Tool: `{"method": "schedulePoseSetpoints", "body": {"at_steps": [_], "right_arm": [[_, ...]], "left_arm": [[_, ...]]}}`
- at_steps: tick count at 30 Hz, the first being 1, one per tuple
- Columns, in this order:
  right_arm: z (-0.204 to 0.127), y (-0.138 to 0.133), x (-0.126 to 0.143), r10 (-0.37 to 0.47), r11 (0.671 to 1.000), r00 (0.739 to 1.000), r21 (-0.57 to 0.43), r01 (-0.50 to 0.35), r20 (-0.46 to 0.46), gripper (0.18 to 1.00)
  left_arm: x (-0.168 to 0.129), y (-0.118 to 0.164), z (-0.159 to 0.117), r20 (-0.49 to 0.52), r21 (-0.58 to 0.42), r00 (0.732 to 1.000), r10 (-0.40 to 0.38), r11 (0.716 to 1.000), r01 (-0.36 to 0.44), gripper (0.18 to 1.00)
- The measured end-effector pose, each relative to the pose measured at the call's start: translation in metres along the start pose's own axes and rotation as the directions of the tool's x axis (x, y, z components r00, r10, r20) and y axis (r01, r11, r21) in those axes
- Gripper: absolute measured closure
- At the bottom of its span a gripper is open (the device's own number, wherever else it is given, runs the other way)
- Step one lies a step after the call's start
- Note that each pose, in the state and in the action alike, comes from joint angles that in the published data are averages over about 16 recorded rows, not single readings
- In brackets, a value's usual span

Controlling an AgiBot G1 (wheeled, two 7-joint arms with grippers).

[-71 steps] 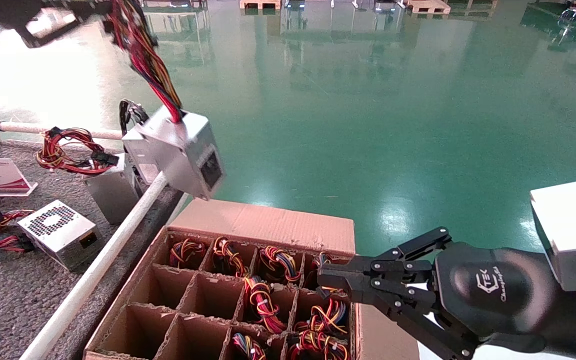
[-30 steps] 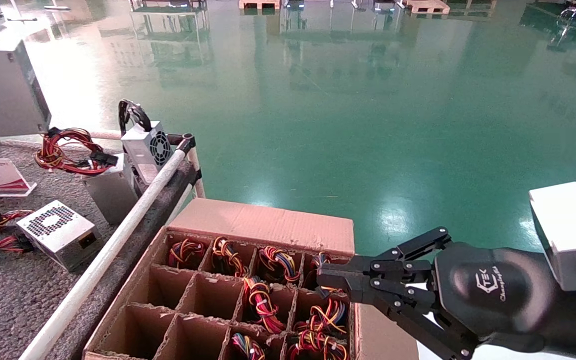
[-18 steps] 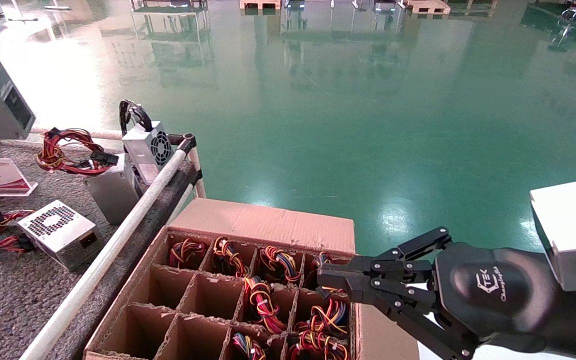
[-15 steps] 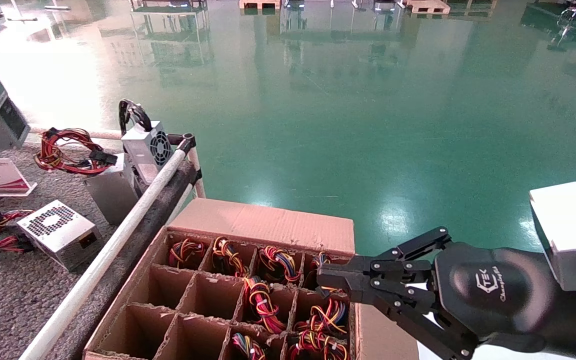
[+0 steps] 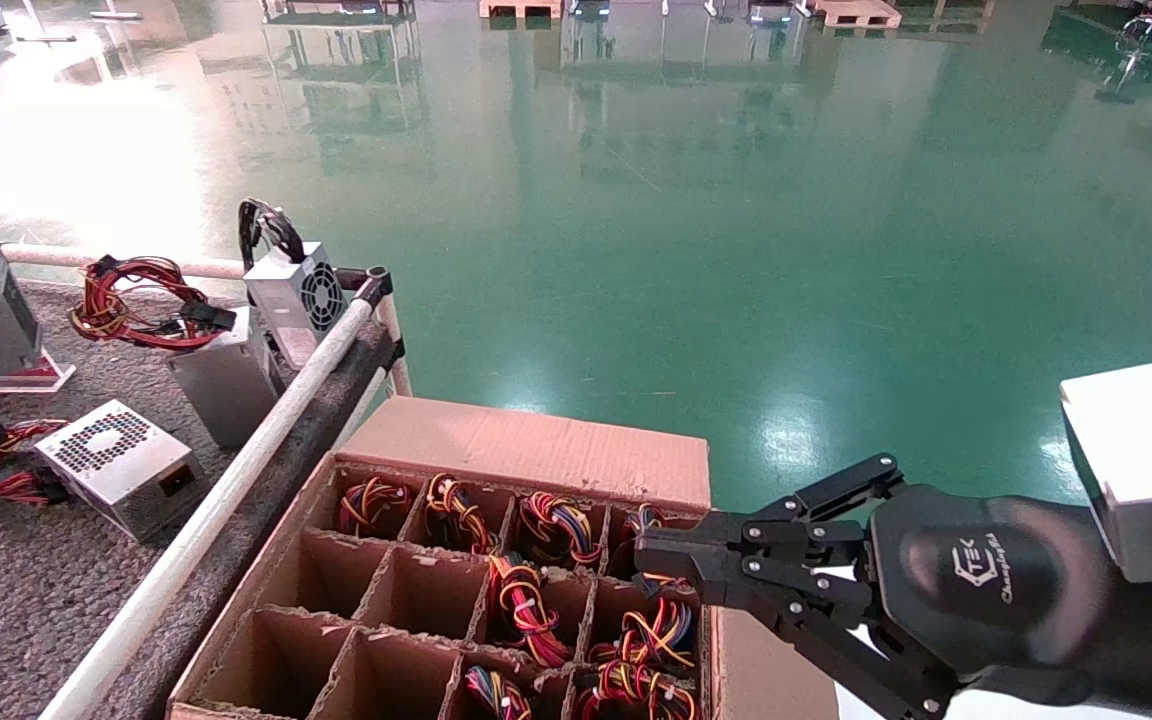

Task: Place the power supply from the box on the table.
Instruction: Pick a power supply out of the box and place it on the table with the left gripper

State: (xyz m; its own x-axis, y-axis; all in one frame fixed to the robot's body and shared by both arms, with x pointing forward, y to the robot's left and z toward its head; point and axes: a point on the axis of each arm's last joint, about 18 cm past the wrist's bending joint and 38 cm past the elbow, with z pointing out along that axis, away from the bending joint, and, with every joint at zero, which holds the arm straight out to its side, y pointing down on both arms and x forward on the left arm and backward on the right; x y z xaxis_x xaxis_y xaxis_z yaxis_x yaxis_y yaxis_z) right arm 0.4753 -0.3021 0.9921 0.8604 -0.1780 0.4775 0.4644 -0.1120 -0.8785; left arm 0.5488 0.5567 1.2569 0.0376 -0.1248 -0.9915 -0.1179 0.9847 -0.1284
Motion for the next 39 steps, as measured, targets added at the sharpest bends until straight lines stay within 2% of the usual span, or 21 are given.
{"method": "schedulePoseSetpoints", "body": {"at_steps": [15,39], "right_arm": [[0.0,0.0,0.0,0.0,1.0,1.0,0.0,0.0,0.0,0.986],[0.0,0.0,0.0,0.0,1.0,1.0,0.0,0.0,0.0,0.986]], "left_arm": [[0.032,-0.011,0.024,-0.089,0.02,0.996,-0.013,1.0,0.015,0.96],[0.051,-0.064,0.046,-0.173,0.133,0.984,0.028,0.991,-0.005,0.96]]}}
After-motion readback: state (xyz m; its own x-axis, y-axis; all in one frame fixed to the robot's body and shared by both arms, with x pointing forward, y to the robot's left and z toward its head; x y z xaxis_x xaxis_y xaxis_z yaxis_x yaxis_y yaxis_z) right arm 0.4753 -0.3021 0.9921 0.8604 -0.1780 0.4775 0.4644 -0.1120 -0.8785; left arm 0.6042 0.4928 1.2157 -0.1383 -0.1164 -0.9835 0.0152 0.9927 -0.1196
